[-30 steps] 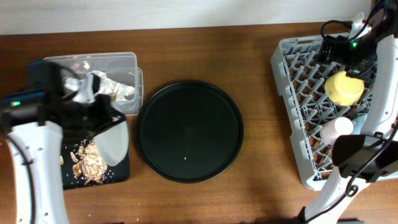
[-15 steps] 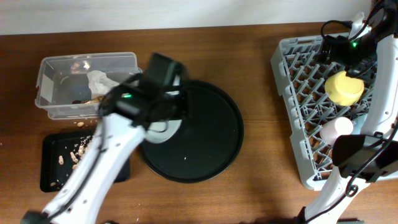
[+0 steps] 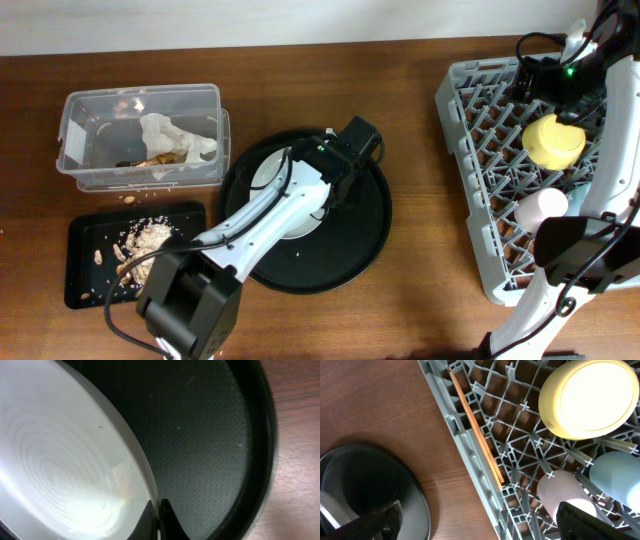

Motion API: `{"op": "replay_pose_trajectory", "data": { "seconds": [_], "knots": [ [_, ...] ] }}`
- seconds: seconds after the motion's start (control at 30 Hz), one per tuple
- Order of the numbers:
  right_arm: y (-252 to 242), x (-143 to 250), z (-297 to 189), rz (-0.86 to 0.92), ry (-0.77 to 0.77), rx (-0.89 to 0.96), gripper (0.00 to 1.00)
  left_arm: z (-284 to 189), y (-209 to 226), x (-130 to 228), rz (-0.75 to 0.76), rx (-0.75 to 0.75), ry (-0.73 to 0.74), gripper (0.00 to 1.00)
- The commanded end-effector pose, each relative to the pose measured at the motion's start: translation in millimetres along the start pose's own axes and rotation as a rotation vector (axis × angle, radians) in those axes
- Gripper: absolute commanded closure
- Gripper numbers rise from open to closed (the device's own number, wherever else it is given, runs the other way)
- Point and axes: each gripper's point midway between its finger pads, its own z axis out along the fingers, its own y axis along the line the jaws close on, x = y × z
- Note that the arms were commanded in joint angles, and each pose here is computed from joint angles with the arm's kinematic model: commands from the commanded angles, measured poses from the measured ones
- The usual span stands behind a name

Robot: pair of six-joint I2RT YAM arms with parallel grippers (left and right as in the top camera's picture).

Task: Sort waste into correct bins and load items into the dishwasher rack
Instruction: 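Carry the empty plate back to the round tray and release it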

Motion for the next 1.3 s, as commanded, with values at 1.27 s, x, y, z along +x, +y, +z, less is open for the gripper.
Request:
{"op": "replay_pose_trajectory", "data": {
  "seconds": [1.27],
  "knots": [
    [-1.4,-0.8,1.2,0.0,0.0,0.009,0.01,-106.6,23.4,4.7,-0.013,-0.111,0.071,0.69]
  ]
}}
